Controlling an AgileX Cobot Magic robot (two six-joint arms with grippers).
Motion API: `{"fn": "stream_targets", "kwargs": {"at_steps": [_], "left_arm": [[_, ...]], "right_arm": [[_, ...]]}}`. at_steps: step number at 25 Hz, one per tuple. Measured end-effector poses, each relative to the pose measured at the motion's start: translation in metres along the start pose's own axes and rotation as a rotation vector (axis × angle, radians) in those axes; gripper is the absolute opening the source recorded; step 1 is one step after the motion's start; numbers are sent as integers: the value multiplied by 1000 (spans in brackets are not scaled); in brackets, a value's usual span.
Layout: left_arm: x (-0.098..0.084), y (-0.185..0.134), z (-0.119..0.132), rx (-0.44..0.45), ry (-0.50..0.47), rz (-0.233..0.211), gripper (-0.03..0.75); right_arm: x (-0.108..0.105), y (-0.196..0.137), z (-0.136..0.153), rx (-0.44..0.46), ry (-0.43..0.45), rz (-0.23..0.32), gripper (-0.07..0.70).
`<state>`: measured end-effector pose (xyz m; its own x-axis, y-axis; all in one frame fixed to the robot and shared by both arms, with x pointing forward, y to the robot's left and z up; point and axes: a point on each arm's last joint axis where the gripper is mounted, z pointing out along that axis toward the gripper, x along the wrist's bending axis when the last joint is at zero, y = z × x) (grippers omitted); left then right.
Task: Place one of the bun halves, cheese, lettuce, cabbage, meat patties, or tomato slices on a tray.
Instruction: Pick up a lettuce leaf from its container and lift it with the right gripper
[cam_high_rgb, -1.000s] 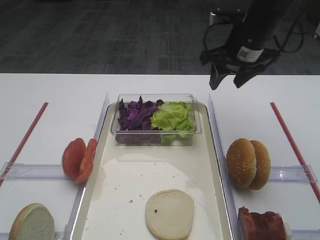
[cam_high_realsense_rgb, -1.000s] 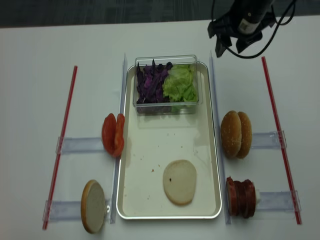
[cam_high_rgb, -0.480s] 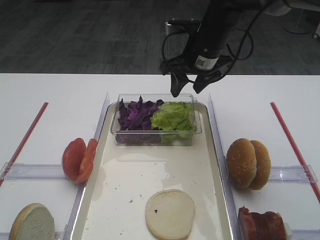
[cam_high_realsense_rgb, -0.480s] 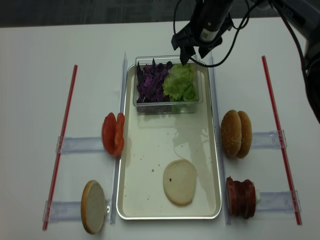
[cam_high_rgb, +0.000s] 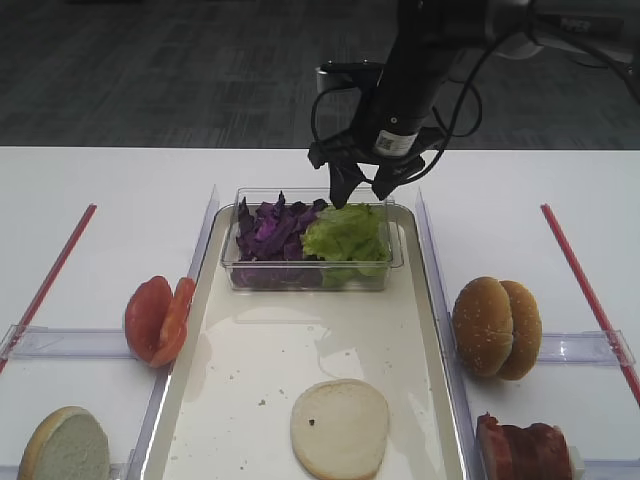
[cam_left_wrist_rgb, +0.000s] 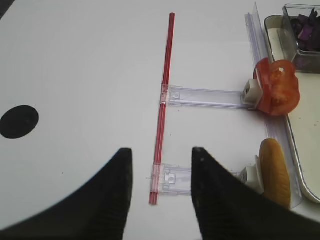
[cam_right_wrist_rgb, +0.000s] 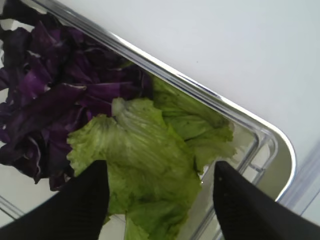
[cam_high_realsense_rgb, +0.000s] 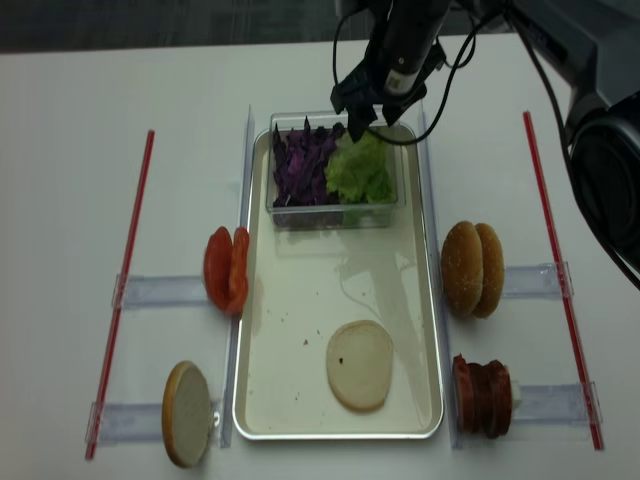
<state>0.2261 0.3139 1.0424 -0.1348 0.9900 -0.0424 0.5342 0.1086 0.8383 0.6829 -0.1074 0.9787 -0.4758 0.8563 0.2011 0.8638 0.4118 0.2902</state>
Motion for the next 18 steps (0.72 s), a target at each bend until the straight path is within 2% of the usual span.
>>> {"fn": "stream_targets", "kwargs": {"at_steps": [13, 15, 16, 18], "left_arm": [[0, 0, 0, 0, 0, 0, 271], [0, 0, 0, 0, 0, 0, 271], [0, 0, 0, 0, 0, 0, 271], [0, 0, 0, 0, 0, 0, 271]], "right_arm": [[-4, 7, 23, 11, 23, -13, 471], [-4, 7, 24, 12, 23, -13, 446], [-5, 7, 26, 15, 23, -12, 398], [-5, 6, 29, 21, 26, -9, 358]]}}
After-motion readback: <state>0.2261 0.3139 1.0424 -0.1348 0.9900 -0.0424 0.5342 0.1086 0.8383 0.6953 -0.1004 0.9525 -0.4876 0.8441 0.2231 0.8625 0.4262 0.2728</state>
